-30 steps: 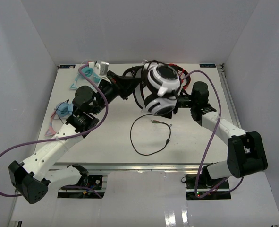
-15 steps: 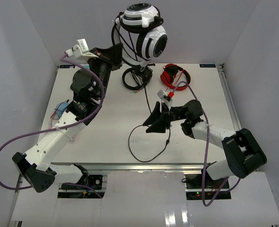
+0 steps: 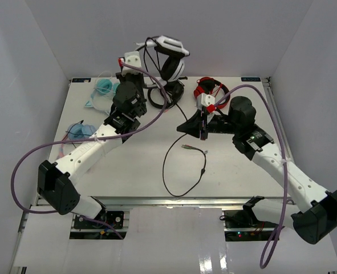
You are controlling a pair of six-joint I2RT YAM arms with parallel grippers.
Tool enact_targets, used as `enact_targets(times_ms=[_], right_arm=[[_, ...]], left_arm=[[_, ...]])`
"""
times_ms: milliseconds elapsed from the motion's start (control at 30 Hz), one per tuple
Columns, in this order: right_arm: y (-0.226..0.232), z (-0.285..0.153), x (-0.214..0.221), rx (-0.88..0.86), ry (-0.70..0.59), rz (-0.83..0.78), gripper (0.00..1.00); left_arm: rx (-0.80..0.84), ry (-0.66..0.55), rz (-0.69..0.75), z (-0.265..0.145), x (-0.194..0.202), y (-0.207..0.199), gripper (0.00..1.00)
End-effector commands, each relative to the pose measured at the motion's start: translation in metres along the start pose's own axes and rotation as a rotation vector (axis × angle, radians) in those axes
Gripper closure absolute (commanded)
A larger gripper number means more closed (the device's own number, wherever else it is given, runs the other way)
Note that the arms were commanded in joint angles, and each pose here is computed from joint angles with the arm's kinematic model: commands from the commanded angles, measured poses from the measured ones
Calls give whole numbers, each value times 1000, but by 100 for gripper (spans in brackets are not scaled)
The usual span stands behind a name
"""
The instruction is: Wrap the headphones
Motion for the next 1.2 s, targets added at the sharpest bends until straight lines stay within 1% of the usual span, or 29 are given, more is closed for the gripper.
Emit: enact_targets(times_ms=[0,33,133,267,333,433,467,533,633,667,733,800,867,900,967,1033,1067,1167], right_arm=[[-26,-45,1,287,403,-305,92],[-32,-52,-2,345,448,-341,92],[-40,-59,-15,401,502,-454,92],[-57,-63,-16,483,574,-536,92],[-67,-66,-14,537,622,-580,91],[-79,-72,4,613,699,-628,89],[-84,-73,5,639,708,-646,88],[-89,-75,14,639,707,-621,85],[-95,-74,23,575,614,-529,85],[-96,-71,24,540,569,-501,85],[-99,-71,33,496,519,-440,84],[-93,-62,41,398,440,-387,84],[-85,-53,45,316,374,-337,83],[-75,-44,44,232,302,-288,83],[-58,-31,55,95,190,-151,81],[-37,-21,62,-46,58,-37,79],[-33,-17,56,-83,-3,-8,75],[-20,-11,60,-166,-70,77,62]], left_arm=[[47,36,296,-12,30,20,100],[79,53,315,-15,37,19,100],[175,147,356,-29,63,18,100],[393,246,369,-58,87,8,100],[519,255,343,-73,86,3,100],[684,257,326,-95,80,2,100],[740,243,320,-103,75,3,100],[865,223,302,-120,67,2,100],[1059,222,269,-146,54,-1,100],[1095,230,259,-151,51,-2,100],[1158,249,193,-161,38,-5,100],[1214,275,123,-171,28,-9,100],[1263,265,62,-176,11,-14,100],[1277,267,33,-178,6,-16,100],[1277,241,-76,-177,-16,-23,100],[1251,177,-164,-170,-40,-29,100],[1241,174,-215,-168,-50,-32,100],[1180,143,-357,-155,-80,-42,100]])
Point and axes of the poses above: each gripper's point midway between its finger pads, its own z axis out along the fingers, its own y axis along the line the jaws close on, x = y × z, the point moved 6 cm from there along -z, back along the fingers, and after that the axes turned 7 degrees about -z, right-handed, at the moved point
